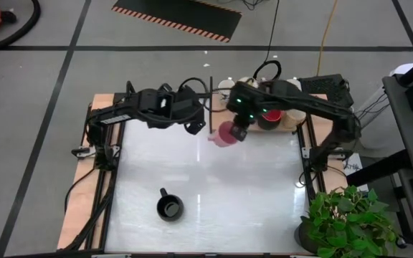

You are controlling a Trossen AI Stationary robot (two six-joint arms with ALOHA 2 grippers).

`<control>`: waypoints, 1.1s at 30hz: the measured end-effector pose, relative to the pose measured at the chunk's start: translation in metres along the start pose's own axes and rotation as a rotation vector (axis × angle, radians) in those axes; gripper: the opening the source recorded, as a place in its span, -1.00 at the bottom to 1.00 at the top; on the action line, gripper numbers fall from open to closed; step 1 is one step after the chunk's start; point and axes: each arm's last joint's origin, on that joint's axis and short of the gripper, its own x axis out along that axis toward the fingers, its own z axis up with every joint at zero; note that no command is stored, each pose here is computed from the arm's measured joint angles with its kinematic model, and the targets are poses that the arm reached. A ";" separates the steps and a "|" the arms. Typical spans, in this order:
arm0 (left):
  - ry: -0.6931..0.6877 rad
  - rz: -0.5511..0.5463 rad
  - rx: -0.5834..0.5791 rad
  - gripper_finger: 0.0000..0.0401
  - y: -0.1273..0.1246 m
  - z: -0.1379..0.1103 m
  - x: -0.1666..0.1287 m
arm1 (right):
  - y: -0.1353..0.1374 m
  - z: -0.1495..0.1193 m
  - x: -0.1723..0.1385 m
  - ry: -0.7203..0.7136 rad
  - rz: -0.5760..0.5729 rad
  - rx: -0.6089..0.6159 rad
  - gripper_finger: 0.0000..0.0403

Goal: Place coffee mugs
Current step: Put the pink mug on the shelf

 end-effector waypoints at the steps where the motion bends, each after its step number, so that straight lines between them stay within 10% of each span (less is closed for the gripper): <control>1: -0.004 -0.003 0.006 -0.33 0.001 0.000 -0.002 | -0.002 0.004 0.004 0.015 0.009 0.015 -1.00; 11: -0.051 -0.003 0.087 -0.33 0.000 -0.005 -0.018 | -0.033 0.000 0.022 0.303 -0.069 0.099 -1.00; 24: -0.065 -0.084 0.278 -0.33 -0.009 -0.013 -0.035 | -0.092 0.010 0.026 0.272 -0.211 0.301 -1.00; 33: -0.100 -0.117 0.343 -0.33 -0.018 -0.016 -0.043 | -0.123 0.011 0.045 0.275 -0.259 0.158 -1.00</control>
